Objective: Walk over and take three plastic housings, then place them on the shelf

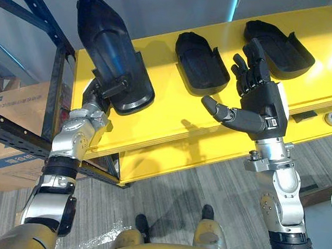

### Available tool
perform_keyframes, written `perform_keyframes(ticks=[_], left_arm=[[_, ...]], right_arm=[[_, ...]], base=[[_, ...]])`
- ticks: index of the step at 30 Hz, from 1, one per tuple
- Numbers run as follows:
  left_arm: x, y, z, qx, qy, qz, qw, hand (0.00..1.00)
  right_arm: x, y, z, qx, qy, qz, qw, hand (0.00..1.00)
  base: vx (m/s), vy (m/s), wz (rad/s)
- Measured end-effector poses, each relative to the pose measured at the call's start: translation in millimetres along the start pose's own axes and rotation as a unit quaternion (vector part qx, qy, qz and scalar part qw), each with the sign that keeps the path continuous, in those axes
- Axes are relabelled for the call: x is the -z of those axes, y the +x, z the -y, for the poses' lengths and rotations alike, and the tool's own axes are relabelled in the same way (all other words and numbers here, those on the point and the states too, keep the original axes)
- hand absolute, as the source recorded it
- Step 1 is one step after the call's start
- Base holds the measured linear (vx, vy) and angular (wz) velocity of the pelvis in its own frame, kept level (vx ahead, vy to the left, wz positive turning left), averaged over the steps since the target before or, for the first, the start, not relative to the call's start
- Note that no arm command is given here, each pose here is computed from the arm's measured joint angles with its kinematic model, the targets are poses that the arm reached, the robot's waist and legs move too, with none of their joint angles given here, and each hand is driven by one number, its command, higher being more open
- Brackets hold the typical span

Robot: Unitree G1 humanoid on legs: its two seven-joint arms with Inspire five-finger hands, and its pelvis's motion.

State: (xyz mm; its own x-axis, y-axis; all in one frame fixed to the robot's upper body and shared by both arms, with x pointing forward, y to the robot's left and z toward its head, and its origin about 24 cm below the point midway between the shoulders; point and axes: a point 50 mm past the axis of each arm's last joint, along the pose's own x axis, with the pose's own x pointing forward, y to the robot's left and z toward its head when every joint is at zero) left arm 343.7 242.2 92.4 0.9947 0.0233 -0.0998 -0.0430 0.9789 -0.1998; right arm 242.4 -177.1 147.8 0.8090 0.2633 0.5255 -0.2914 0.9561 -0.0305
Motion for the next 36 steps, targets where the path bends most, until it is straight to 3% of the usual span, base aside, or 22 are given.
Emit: perform_keyframes(ticks=[18, 28, 35, 36], left_arm=[[-8.7, -2.0, -20.7, 0.009, 0.067, -0.037, 0.997, 0.00], [-33.0, 6.9, -11.1, 0.014, 0.057, 0.002, 0.998, 0.00], [-60.9, 15.8, 4.1, 0.007, 0.059, 0.044, 0.997, 0.00], [-63.3, 16.1, 5.3, 0.006, 0.059, 0.048, 0.997, 1.00]], right_arm=[[-0.1, 0.4, -13.5, -0.024, 0.016, -0.013, 1.000, 1.00], [-30.7, 24.3, -37.9, -0.089, 0.015, 0.063, 0.994, 1.00], [-40.1, 28.3, -44.3, -0.092, 0.019, 0.086, 0.992, 1.00], [-41.1, 28.4, -44.5, -0.092, 0.019, 0.089, 0.992, 1.00]], base=[[0.00, -0.001, 0.01], [-0.05, -0.010, 0.04], [-0.04, -0.006, 0.04], [-0.01, -0.008, -0.04]])
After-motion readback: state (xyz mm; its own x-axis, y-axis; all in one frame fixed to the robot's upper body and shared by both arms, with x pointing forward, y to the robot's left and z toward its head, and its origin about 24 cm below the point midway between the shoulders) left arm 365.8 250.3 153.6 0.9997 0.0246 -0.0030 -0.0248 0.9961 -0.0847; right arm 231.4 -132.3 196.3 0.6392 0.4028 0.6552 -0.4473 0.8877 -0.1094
